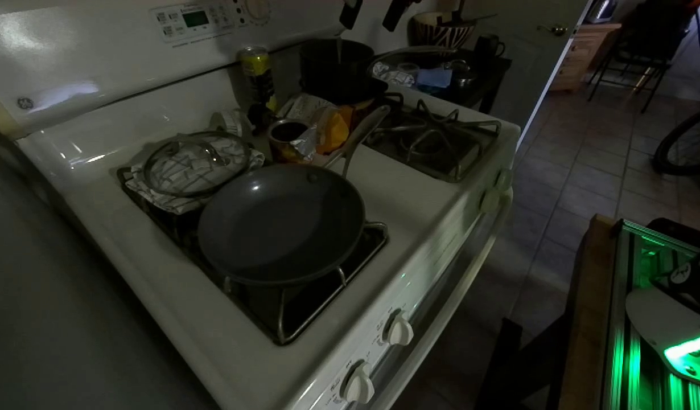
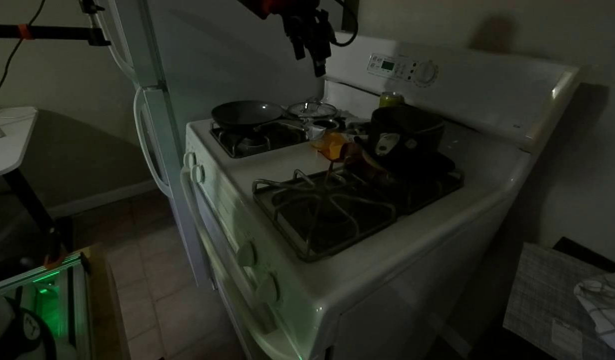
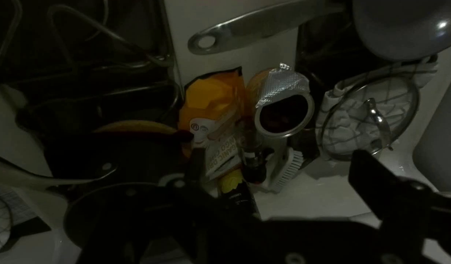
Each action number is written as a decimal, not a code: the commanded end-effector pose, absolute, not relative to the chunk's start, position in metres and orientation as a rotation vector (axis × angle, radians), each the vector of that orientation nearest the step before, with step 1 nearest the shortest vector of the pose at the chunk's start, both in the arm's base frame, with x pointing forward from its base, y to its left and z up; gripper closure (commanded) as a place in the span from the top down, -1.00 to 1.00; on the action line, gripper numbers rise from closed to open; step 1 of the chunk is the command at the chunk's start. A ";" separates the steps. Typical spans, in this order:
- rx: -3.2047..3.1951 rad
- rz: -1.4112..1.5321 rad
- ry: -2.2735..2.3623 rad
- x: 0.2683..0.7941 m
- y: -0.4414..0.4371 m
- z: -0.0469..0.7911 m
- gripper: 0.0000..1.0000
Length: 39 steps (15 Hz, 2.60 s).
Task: Pour the beans in the can into the pan
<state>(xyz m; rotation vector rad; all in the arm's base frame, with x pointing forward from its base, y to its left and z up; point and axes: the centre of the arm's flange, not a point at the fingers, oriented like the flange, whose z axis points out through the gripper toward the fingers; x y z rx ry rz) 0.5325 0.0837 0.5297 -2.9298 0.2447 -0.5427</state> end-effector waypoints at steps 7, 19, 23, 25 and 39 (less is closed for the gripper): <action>-2.969 -0.515 0.116 0.580 0.087 0.502 1.00; -3.079 -0.544 -0.446 0.645 0.115 0.472 1.00; -3.041 -0.449 -0.484 0.665 0.121 0.443 1.00; -3.047 -0.429 -0.482 0.670 0.122 0.428 0.75; -3.062 -0.220 -0.456 0.690 0.124 0.361 0.37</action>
